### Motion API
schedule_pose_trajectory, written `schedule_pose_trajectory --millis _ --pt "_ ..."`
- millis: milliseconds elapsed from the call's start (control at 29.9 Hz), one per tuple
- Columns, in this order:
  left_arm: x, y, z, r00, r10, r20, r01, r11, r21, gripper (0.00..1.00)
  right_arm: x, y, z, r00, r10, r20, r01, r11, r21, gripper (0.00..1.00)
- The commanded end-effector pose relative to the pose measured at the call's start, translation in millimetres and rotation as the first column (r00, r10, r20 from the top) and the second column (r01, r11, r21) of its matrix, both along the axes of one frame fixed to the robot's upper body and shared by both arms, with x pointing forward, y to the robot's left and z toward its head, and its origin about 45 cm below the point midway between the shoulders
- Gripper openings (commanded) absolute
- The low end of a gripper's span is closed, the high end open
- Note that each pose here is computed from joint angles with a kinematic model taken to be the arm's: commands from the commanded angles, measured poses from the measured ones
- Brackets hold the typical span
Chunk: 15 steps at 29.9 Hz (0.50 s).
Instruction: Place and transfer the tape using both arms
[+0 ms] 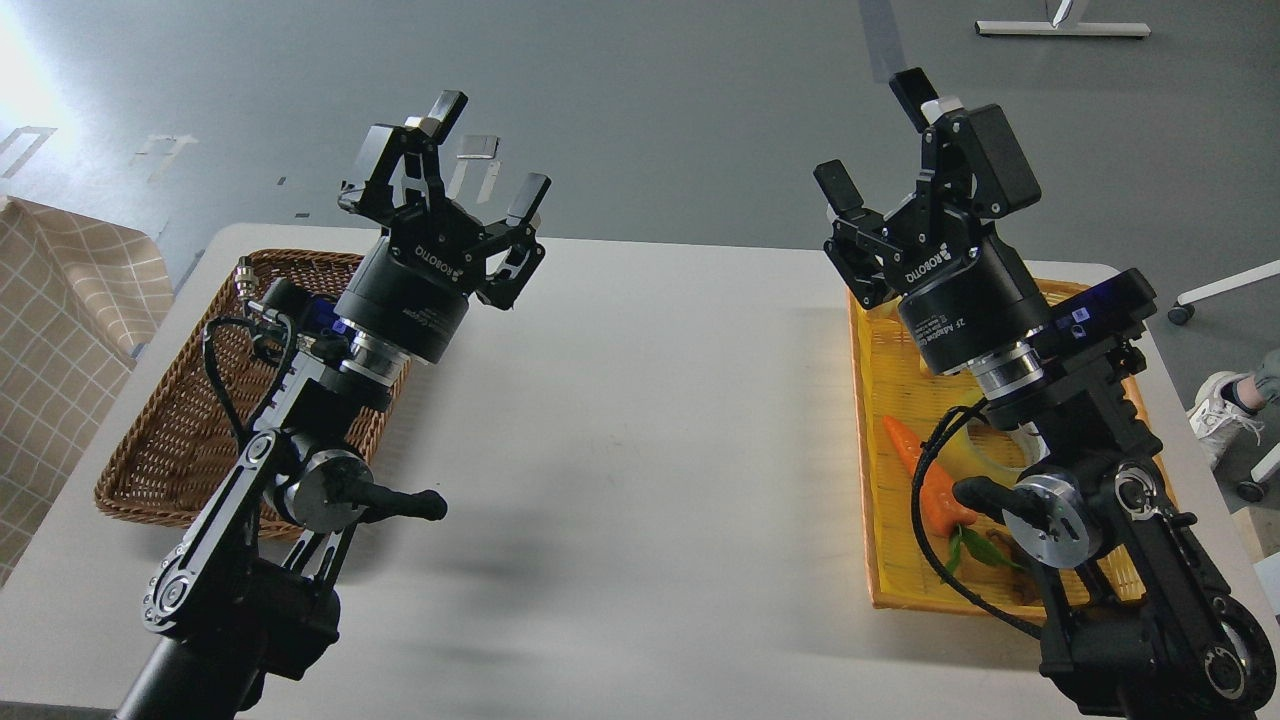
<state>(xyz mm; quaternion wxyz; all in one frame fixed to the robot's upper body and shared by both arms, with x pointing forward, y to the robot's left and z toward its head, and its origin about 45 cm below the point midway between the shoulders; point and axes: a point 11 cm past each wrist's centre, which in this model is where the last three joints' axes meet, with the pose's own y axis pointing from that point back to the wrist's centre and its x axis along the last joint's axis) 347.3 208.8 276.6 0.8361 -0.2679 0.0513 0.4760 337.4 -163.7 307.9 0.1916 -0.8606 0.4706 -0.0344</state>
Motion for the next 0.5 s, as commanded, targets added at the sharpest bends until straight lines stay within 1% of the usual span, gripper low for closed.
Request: schedule_pose_trajectory --millis 0,368,468 --pt "-1 -2 -1 1.0 -0.001 -0.003 0.001 1.0 -0.011 0.98 -1 0 0 1.0 0.001 -0.001 -0.001 1.0 0.0 0.99" --pt "0 -6 2 1.0 -0.01 0.002 0.01 1.0 -0.01 0.98 -3 2 5 1.0 0.008 0.014 -0.008 1.0 0.004 0.99" --pt "0 -12 3 1.0 -0.02 0.005 0.02 1.0 -0.022 0.98 -8 6 15 0.999 0.023 0.043 -0.023 1.0 0.011 0.99"
